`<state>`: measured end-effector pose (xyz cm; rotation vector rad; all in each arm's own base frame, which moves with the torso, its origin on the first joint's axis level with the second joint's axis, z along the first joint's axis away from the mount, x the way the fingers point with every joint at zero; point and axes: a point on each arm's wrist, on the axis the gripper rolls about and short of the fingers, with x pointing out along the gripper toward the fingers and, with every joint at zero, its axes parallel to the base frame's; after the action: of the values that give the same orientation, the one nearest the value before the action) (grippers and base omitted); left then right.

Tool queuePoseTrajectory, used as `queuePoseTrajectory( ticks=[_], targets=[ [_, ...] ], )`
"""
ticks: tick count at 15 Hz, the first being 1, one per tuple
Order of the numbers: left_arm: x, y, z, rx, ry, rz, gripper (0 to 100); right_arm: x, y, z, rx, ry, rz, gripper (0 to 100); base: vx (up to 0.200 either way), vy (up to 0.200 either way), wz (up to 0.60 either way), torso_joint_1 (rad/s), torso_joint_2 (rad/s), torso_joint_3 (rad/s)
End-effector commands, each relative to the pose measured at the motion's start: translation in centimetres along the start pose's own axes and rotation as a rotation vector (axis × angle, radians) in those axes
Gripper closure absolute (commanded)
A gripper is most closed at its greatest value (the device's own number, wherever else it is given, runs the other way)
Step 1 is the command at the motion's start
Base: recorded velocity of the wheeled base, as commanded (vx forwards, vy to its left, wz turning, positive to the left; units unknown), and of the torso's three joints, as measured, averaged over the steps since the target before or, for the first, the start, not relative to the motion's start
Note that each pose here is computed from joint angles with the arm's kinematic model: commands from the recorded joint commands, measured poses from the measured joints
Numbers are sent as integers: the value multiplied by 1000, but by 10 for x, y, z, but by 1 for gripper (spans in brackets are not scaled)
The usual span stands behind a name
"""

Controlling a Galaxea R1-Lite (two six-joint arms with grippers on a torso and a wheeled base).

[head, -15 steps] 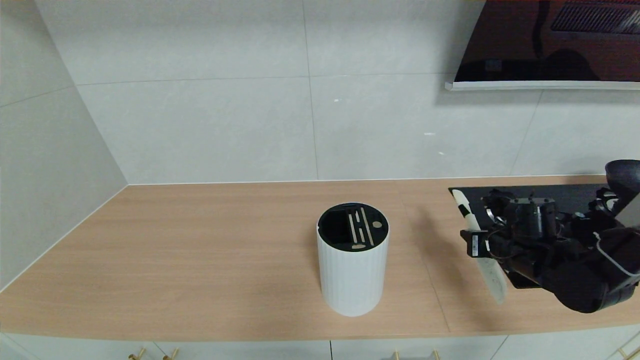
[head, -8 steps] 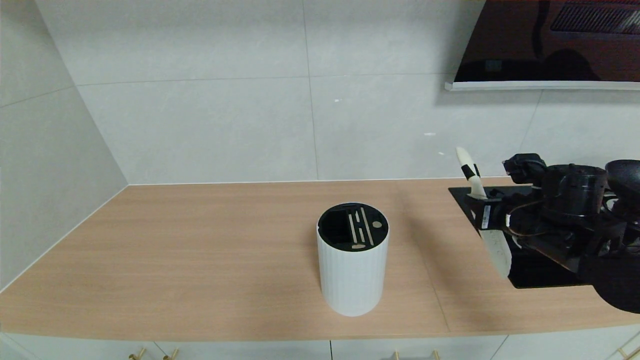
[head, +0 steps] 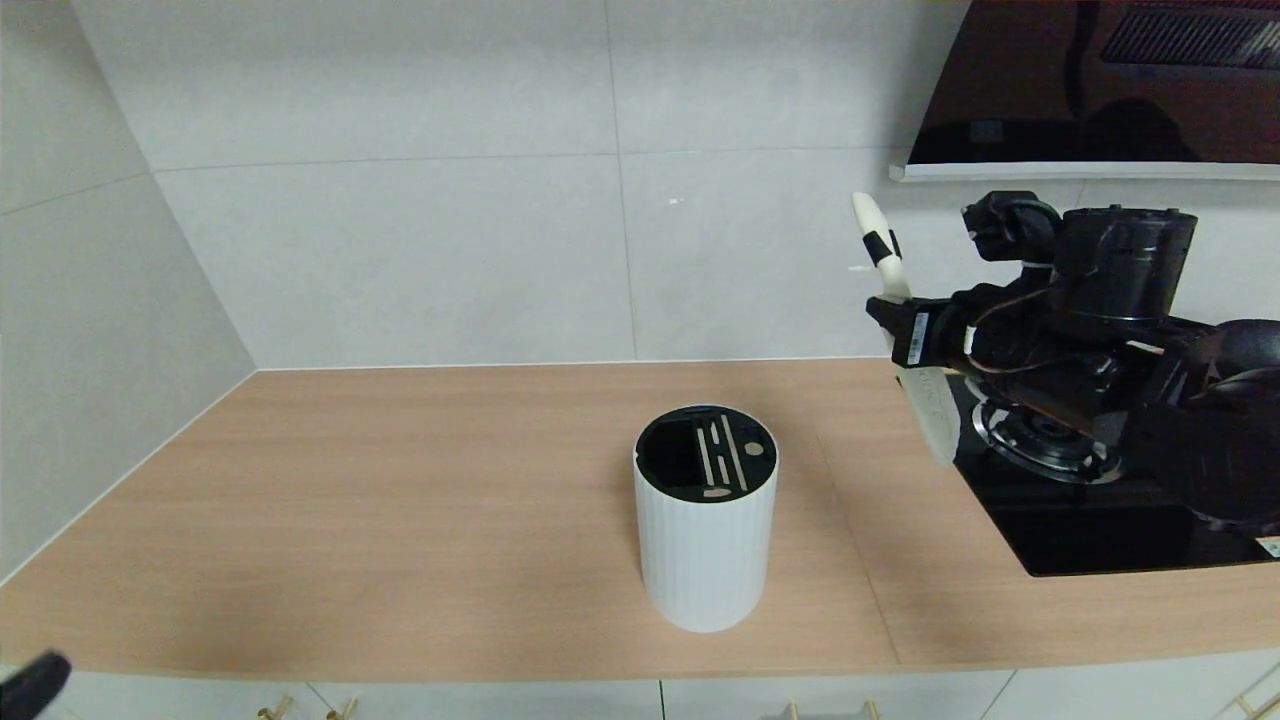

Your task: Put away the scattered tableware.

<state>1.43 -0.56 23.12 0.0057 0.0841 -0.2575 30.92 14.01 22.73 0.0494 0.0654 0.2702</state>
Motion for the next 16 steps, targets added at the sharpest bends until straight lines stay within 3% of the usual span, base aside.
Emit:
queuePoseTrajectory(
  ticks=[1,3,4,5,8,11,12,13,16],
  targets=[
    [110,14,66,-45,106,-143,0,-1,20,8,1,-15,57,100,0,0,0,0,0,0],
    [150,3,67,-100,87,-233,0,-8,35,1,-4,5,92,100,0,0,0,0,0,0],
    [165,-10,60,-156,89,-274,0,-13,40,4,-4,-1,113,100,0,0,0,0,0,0],
    [167,-15,56,-179,99,-286,0,-15,43,4,-4,-1,122,100,0,0,0,0,0,0],
    [200,-40,41,-350,98,-385,0,-34,74,0,-7,11,216,100,0,0,0,0,0,0],
    [217,-64,37,-556,109,-481,0,-47,98,-7,-16,21,245,100,0,0,0,0,0,0],
    [220,-71,36,-593,118,-510,0,-51,103,-10,-20,30,262,100,0,0,0,0,0,0],
    [221,-76,33,-609,128,-525,0,-55,110,-12,-24,36,280,100,0,0,0,0,0,0],
    [222,-86,24,-604,133,-563,0,-61,124,-17,-34,49,302,100,0,0,0,0,0,0]
  ],
)
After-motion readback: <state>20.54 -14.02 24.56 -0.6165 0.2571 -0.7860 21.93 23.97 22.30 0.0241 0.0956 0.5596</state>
